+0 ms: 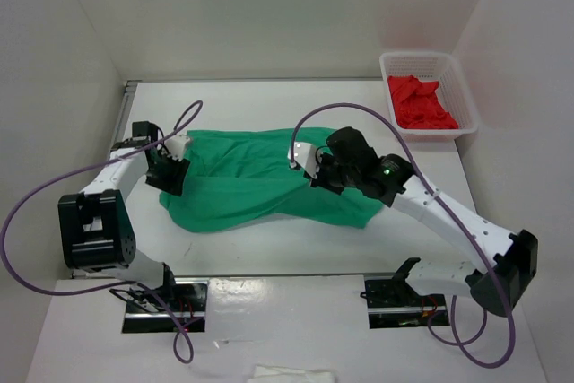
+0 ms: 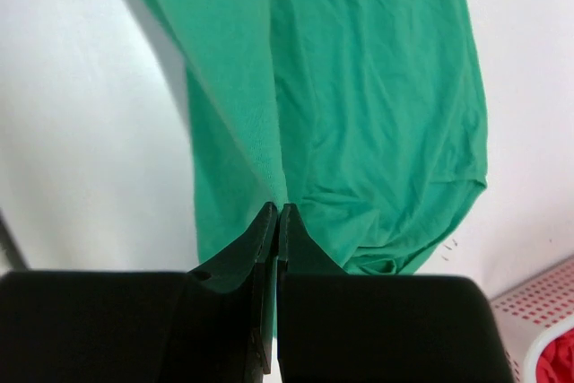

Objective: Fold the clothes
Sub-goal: Flatten the tank top out

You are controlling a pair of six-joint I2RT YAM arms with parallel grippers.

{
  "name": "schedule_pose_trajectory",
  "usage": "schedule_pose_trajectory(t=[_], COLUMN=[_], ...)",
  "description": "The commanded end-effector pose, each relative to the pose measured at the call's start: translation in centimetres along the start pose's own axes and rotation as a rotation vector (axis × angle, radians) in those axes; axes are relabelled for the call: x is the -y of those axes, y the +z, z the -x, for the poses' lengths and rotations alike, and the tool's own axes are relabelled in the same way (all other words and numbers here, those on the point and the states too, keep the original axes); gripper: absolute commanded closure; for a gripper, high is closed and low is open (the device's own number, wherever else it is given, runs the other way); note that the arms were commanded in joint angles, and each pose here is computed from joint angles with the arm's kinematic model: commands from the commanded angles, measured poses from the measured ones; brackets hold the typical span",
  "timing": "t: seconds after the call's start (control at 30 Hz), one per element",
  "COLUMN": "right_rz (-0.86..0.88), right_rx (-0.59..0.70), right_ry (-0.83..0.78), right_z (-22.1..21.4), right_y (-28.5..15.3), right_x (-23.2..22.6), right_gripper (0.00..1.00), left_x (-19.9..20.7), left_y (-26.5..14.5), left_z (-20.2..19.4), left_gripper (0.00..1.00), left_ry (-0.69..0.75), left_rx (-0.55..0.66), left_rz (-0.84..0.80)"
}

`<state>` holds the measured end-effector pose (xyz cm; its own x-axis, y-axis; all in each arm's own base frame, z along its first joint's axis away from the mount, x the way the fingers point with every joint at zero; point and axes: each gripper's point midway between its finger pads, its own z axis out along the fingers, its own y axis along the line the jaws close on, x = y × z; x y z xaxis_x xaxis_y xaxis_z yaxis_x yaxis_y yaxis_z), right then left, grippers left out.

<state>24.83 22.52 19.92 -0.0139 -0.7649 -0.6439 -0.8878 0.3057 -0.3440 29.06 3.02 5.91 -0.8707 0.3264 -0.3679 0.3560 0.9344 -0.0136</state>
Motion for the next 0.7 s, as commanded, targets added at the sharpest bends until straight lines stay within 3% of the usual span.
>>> schedule_pose_trajectory(t=[0.0,0.17,0.33,0.47,0.67], right_rz=[0.092,0.085,0.080,0.076,0.078], right_rx=[0.087,0.066,0.073,0.078,0.076], right_ry=[-0.047,-0.054,-0.064,-0.065,-0.056], right_z=[1.6,0.3,0.1,0.0,-0.5], right_y=[-3.1,-3.2,-3.8,-3.8,-3.9], right_x=[-1.7,-2.2,-2.4,-2.4,-2.8], right_gripper=[1.00,1.00,1.00,1.00,1.00], left_x=[0.3,0.5,-1.7,-1.8,-2.2], left_y=[0.2,1.0,0.4,0.3,1.9], left_z=[1.5,1.7,2.7,3.6,2.0], left_gripper=[0.42,0.48,0.49,0.44,0.35], left_ry=[-0.032,-0.061,-0.107,-0.134,-0.182], left_rx=[0.031,-0.001,0.013,0.030,-0.032], left_rz=[-0.046,-0.084,-0.006,-0.064,-0.100])
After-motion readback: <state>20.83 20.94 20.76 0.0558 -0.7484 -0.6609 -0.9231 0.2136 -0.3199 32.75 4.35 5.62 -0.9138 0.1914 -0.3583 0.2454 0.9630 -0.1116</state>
